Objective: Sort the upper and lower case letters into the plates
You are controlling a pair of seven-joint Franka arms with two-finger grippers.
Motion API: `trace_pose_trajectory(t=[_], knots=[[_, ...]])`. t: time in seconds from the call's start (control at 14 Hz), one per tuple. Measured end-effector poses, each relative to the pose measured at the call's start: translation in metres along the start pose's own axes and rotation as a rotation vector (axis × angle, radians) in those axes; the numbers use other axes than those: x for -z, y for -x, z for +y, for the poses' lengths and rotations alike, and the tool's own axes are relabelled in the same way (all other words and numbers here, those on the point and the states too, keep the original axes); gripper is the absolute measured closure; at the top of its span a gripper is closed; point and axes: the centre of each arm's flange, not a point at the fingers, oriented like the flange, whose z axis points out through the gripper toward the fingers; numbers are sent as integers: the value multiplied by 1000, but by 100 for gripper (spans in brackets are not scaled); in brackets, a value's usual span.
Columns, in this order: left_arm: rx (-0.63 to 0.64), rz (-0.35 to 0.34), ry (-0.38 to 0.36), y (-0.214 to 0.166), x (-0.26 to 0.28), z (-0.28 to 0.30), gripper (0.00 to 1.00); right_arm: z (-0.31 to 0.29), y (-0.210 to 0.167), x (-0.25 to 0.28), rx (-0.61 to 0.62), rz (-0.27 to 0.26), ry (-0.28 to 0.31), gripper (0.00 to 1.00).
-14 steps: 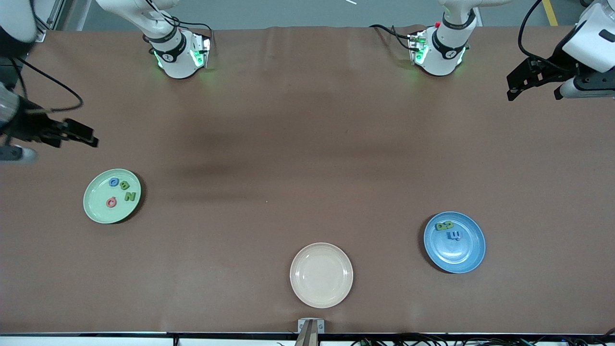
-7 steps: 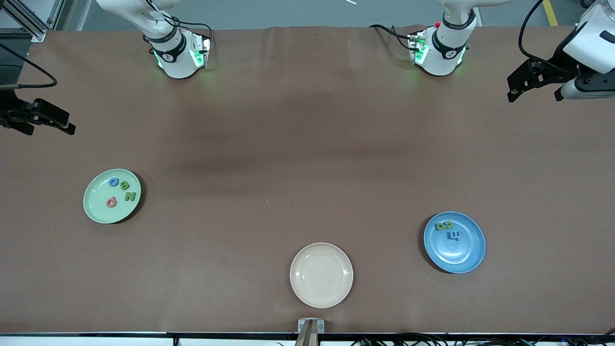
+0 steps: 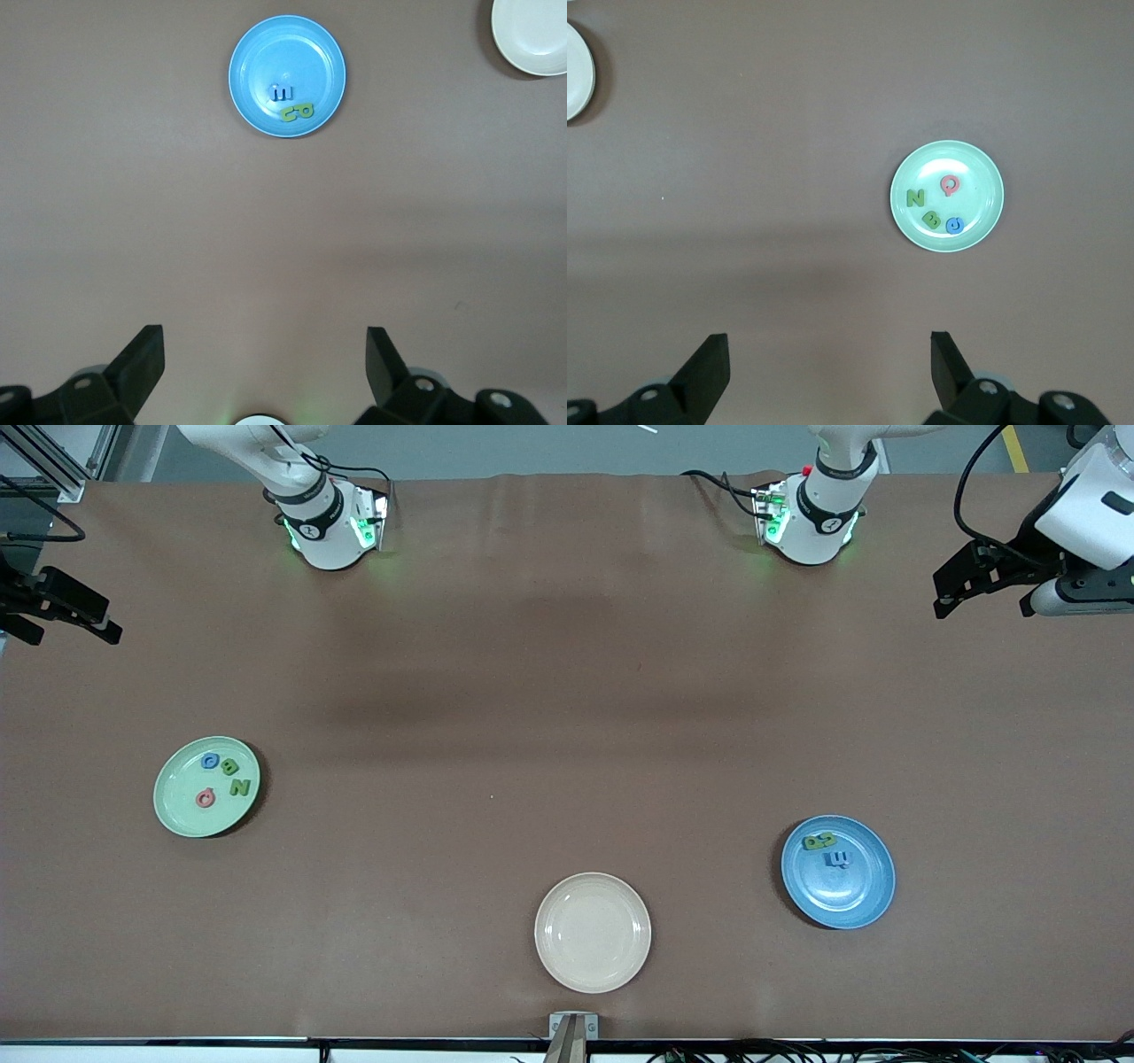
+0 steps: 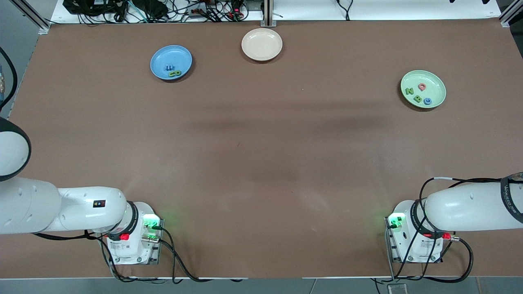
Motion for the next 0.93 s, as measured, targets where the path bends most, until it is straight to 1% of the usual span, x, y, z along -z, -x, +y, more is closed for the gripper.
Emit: trace_pose_trajectory(t=[0.93], knots=[[-2,15,2,-1,2,1,0,5,0,11,-8,25,14,0]])
